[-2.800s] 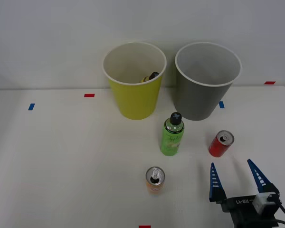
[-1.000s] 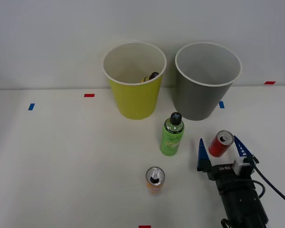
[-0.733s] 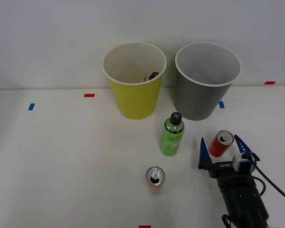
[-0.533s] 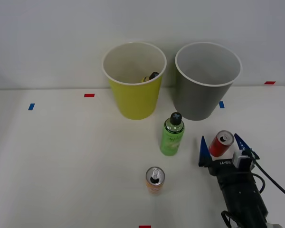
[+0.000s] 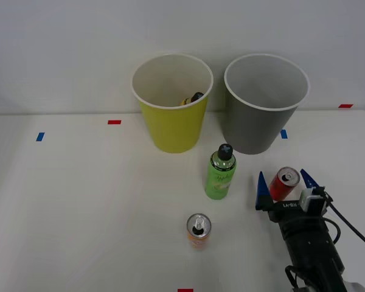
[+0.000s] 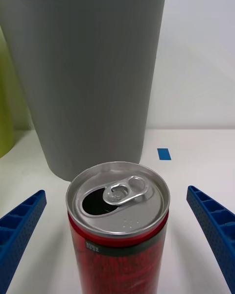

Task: Put cans in the gray bin, plastic bottles in the light green bin

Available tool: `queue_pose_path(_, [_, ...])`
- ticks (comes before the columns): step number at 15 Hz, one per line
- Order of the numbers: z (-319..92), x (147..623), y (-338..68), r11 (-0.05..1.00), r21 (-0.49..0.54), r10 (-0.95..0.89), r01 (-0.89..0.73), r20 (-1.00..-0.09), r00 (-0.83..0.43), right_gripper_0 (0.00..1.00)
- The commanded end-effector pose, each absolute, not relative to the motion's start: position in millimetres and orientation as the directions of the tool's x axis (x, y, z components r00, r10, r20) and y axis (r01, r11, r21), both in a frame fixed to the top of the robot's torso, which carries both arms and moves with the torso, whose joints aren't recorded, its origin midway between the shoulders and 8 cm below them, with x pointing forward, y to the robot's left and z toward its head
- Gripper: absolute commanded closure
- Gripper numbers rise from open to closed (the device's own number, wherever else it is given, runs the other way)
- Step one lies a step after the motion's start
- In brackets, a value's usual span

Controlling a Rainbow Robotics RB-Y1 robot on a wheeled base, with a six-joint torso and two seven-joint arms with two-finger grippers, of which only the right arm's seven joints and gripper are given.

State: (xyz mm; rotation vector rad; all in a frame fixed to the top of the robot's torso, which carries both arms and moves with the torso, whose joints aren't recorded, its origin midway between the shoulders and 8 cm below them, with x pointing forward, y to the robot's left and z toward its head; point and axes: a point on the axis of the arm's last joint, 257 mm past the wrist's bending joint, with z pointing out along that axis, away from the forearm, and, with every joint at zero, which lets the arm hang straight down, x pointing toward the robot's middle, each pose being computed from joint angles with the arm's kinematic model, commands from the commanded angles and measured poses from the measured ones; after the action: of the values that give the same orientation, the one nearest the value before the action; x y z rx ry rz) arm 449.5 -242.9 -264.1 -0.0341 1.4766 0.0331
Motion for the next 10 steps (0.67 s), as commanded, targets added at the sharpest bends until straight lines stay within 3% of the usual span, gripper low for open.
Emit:
queue_pose_path(1, [-263.3,450.7,-245.2,0.999,-0.007,-0.003,-0.041,-0.996,0.094,0.0])
queue_pose_path(10, [-266.9,451.7,-245.4,0.998,-0.023,-0.02,-0.05,-0.997,0.078,0.0])
